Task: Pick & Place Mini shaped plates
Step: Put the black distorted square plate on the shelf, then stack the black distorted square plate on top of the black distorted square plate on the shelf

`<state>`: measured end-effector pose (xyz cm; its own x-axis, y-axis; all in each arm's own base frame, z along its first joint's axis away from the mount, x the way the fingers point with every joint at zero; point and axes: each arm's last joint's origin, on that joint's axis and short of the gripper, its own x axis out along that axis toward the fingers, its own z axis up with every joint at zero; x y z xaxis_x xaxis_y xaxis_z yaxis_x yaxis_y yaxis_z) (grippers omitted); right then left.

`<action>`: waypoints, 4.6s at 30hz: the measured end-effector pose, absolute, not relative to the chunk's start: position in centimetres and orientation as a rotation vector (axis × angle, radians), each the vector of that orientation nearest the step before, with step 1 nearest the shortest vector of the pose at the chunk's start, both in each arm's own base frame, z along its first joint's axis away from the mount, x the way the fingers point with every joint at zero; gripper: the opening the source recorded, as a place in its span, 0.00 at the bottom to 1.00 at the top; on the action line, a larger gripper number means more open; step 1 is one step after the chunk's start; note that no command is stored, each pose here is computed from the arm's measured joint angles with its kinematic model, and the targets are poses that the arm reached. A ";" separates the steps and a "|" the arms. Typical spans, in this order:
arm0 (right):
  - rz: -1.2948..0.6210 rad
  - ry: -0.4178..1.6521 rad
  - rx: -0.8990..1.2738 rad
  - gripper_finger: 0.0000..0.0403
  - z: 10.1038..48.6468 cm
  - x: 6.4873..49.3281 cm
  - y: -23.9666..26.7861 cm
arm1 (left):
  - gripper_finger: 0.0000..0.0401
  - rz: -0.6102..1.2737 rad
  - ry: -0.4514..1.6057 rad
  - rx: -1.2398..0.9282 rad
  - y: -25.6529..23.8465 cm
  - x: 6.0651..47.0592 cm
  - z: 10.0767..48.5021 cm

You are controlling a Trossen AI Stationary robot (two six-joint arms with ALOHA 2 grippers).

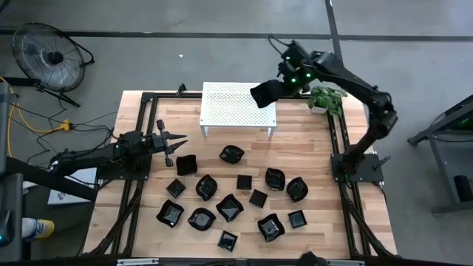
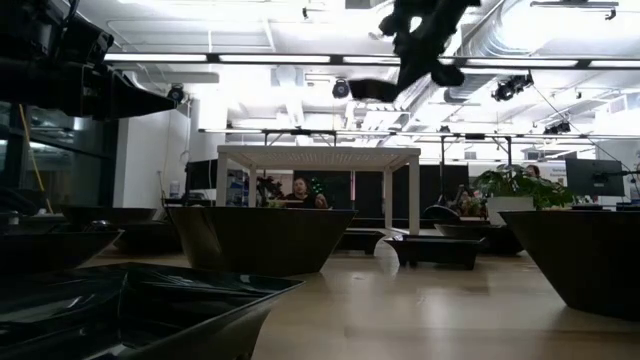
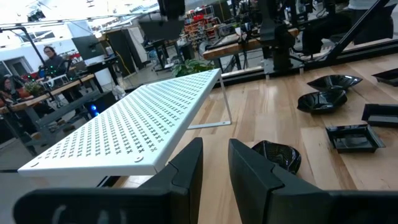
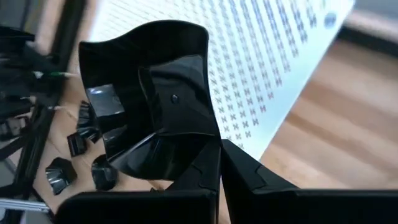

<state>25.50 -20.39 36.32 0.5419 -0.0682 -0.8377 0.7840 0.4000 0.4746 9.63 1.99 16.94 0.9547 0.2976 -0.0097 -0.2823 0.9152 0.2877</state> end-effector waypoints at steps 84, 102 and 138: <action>-0.637 0.982 1.021 0.00 30.4 28.3 -24.2 | 0.18 0.299 0.054 0.288 2.0 9.6 16.9; -0.629 0.983 1.015 0.02 30.4 28.3 -24.2 | 0.18 0.299 0.054 0.288 2.0 9.6 16.9; -0.561 0.985 1.001 0.16 30.5 28.3 -24.1 | 0.18 0.299 0.054 0.288 2.0 9.6 16.9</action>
<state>28.35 -24.05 30.50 0.4707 0.0355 -0.8816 0.7763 0.4582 0.4329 9.63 1.99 16.94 0.9546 0.2977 -0.0100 -0.2824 0.9151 0.2878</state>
